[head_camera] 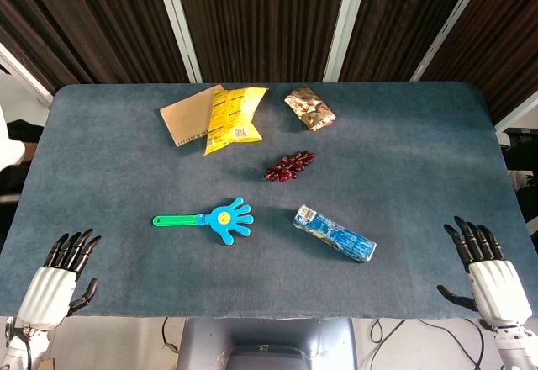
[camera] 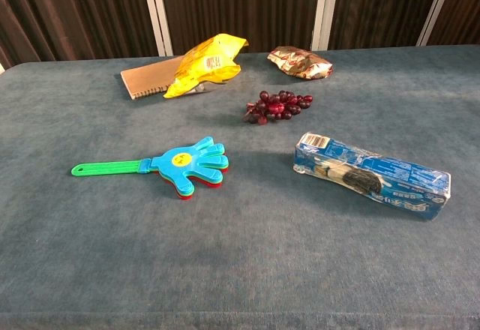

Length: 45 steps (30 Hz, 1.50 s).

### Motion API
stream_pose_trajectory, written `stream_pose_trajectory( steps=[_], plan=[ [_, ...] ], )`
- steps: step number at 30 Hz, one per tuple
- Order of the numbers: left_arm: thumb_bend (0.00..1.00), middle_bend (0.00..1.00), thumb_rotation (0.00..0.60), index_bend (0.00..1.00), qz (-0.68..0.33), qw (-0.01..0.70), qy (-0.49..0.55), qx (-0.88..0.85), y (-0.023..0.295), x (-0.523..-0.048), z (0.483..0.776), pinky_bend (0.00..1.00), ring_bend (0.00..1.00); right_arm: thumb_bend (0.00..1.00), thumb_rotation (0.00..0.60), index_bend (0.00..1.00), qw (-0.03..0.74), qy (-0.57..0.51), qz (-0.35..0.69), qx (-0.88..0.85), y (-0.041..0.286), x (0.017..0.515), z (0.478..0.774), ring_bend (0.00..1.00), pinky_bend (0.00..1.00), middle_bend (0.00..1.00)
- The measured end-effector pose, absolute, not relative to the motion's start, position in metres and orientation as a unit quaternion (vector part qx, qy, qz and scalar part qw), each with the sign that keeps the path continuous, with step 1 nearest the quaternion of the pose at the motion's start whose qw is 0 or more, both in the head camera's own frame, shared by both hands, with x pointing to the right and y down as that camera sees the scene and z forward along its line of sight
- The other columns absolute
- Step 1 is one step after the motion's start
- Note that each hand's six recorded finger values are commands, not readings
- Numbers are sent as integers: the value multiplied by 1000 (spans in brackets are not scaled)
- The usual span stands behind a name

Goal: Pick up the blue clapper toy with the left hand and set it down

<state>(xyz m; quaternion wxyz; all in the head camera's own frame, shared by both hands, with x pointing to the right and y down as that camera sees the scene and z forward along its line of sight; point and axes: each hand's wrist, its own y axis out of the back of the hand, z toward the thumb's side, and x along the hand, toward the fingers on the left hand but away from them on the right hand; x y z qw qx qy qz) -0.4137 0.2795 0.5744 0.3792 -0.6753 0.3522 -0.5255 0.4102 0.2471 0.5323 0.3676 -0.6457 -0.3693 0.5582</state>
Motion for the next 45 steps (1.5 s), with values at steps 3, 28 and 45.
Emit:
stream_pose_trajectory(
  steps=[3,28,45],
  plan=[
    [428,0,600,0,-524,379,351,-678,280,-412,575,0,0,43,600,0,368,-370,556,-647,247,409,532,0,0,0],
    [420,0,600,157,-454,247,299,-802,186,-328,699,0,0,43,600,0,349,-350,572,-655,242,407,556,0,0,0],
    [396,0,600,300,-500,237,265,-790,162,-294,755,0,0,43,600,0,346,-355,570,-655,239,410,555,0,0,0]
  ],
)
